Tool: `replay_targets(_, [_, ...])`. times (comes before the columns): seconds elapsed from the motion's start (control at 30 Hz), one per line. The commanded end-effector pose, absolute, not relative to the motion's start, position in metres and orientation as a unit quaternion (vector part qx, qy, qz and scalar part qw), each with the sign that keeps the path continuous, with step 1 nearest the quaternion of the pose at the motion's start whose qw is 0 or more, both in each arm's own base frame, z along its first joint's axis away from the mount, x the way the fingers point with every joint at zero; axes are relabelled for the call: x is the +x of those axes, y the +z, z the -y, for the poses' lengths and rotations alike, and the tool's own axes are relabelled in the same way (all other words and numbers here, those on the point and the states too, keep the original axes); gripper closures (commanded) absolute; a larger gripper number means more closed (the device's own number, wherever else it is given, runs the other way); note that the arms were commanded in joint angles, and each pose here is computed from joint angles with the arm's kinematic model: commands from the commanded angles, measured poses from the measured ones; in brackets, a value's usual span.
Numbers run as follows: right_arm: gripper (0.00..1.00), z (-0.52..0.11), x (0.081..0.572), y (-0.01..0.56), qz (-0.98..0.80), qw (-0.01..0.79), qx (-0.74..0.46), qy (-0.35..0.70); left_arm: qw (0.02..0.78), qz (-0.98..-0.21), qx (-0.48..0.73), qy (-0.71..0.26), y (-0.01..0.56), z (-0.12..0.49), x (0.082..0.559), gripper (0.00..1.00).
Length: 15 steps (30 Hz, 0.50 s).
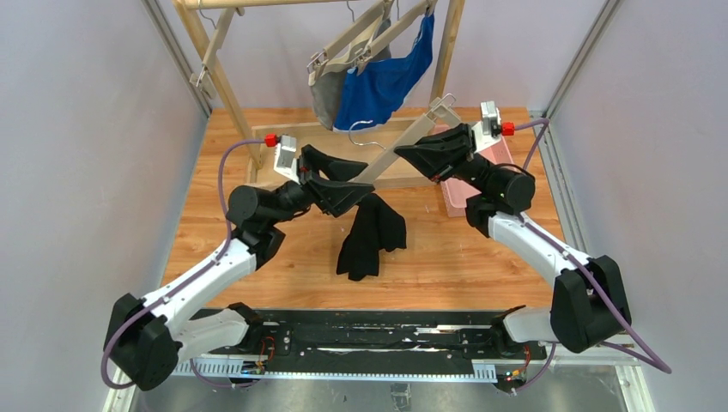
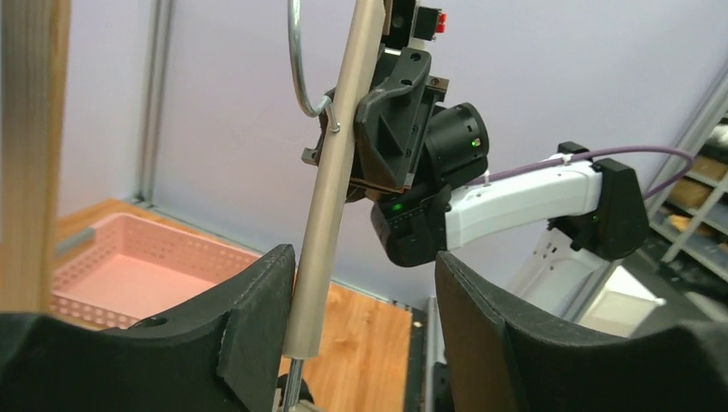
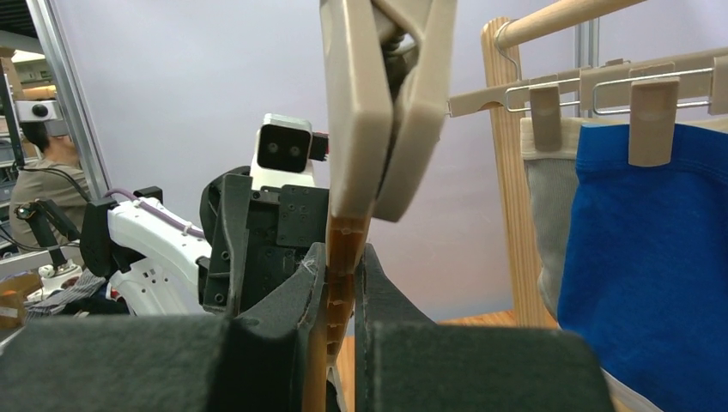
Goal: Remove the underwear clipped to the hanger
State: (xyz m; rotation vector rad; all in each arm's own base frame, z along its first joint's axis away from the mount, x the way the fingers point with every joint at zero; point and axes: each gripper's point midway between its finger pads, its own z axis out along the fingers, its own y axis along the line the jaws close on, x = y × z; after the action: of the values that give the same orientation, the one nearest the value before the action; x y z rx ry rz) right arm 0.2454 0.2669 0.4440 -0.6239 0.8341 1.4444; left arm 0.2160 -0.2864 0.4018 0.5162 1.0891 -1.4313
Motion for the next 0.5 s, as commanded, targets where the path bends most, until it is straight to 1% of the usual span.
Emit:
replay_targets(0.0, [0.99, -0.259, 0.220, 0.470, -0.314, 0.655, -0.295, 0.621, 0.616, -0.491, 0.261, -0.557, 0.390, 0.280, 0.211, 0.37])
replay_targets(0.07, [0.99, -0.258, 0.217, 0.472, -0.311, 0.655, -0.296, 0.622, 0.621, -0.513, 0.267, -0.529, 0.378, 0.275, 0.213, 0.33])
replay_targets(0.13, [0.99, -0.256, 0.213, 0.475, -0.308, 0.654, -0.298, 0.623, 0.626, -0.535, 0.265, -0.502, 0.365, 0.270, 0.218, 0.32])
replay_targets(0.23, [0.99, -0.255, 0.210, 0.476, -0.306, 0.655, -0.297, 0.624, 0.633, -0.545, 0.259, -0.486, 0.357, 0.264, 0.220, 0.31])
replay_targets(0.4, [0.99, -0.254, 0.210, 0.476, -0.307, 0.657, -0.292, 0.623, 0.621, -0.543, 0.272, -0.496, 0.356, 0.268, 0.215, 0.31])
replay_targets(0.47, [0.99, -0.254, 0.211, 0.476, -0.306, 0.658, -0.291, 0.623, 0.620, -0.542, 0.274, -0.497, 0.356, 0.268, 0.214, 0.35])
